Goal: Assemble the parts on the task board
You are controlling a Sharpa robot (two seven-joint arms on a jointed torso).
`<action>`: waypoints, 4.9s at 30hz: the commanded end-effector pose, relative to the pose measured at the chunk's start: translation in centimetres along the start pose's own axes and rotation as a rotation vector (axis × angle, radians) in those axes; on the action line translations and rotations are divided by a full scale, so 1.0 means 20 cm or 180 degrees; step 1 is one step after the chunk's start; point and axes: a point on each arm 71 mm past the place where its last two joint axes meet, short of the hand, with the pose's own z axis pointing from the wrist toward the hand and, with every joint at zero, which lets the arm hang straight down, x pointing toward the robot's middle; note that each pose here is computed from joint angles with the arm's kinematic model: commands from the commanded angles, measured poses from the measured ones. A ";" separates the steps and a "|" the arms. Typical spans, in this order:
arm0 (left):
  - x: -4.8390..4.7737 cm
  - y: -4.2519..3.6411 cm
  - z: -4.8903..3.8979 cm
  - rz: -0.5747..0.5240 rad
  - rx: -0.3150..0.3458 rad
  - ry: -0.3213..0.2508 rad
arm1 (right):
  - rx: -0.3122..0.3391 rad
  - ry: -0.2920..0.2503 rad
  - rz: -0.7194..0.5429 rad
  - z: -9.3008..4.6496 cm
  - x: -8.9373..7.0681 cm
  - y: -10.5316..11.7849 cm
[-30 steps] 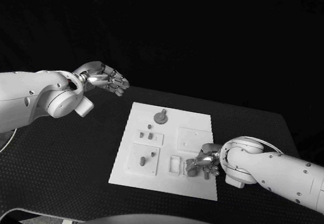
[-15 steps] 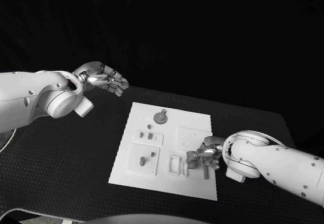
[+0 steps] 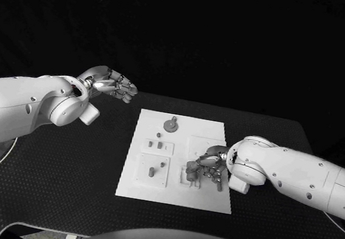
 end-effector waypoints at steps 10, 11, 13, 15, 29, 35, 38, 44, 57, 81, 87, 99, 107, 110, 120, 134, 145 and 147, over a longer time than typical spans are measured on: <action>0.012 -0.009 0.005 -0.0020 0.0024 0.0049 | 0.0059 -0.0076 -0.0056 0.05 -0.01 0.02; 0.013 -0.009 0.005 -0.0021 0.0024 0.0051 | 0.0063 -0.0064 -0.0065 0.05 -0.01 0.01; 0.012 -0.009 0.004 -0.0021 0.0023 0.0051 | 0.0073 -0.0055 -0.0096 0.05 0.00 0.01; 0.009 -0.007 0.003 -0.0020 0.0020 0.0043 | 0.0091 -0.0064 -0.0104 0.05 -0.01 0.01; 0.010 -0.007 0.004 -0.0021 0.0016 0.0051 | 0.0148 0.0030 -0.0168 0.07 0.01 -0.01; 0.015 -0.009 0.006 -0.0022 0.0019 0.0062 | 0.0145 0.0073 -0.0187 0.07 0.02 -0.01; 0.014 -0.009 0.006 -0.0022 0.0017 0.0061 | 0.0145 0.0089 -0.0190 0.08 0.02 -0.01; 0.012 -0.008 0.004 -0.0022 0.0014 0.0060 | 0.0146 0.0158 -0.0186 0.08 0.03 -0.01; 0.012 -0.007 0.004 -0.0022 0.0011 0.0059 | 0.0152 0.0110 -0.0133 0.08 0.03 -0.02; 0.009 -0.005 0.003 -0.0021 0.0004 0.0055 | 0.0090 0.0115 -0.0134 0.08 0.03 0.00; 0.009 -0.005 0.002 -0.0021 0.0004 0.0055 | 0.0074 0.0041 -0.0120 0.08 0.02 -0.01; 0.009 -0.005 0.006 -0.0020 0.0007 0.0055 | -0.0072 -0.0213 -0.0677 0.04 0.04 0.02; 0.006 -0.003 0.005 -0.0020 0.0004 0.0054 | -0.0061 -0.0185 -0.0979 0.03 0.05 0.03; 0.007 -0.004 0.005 -0.0020 0.0005 0.0056 | -0.0066 -0.0175 -0.1055 0.03 0.06 0.03; 0.009 -0.004 0.005 -0.0021 0.0003 0.0060 | -0.0002 -0.0213 -0.1079 0.05 0.07 0.03; 0.010 -0.005 0.006 -0.0021 0.0004 0.0062 | 0.0002 -0.0173 -0.1059 0.06 0.11 0.03; 0.007 -0.003 0.004 -0.0021 0.0000 0.0059 | 0.0035 -0.0292 -0.1026 0.07 0.08 0.02; 0.007 -0.003 0.004 -0.0021 0.0000 0.0059 | 0.0030 -0.0265 -0.1030 0.07 0.09 0.02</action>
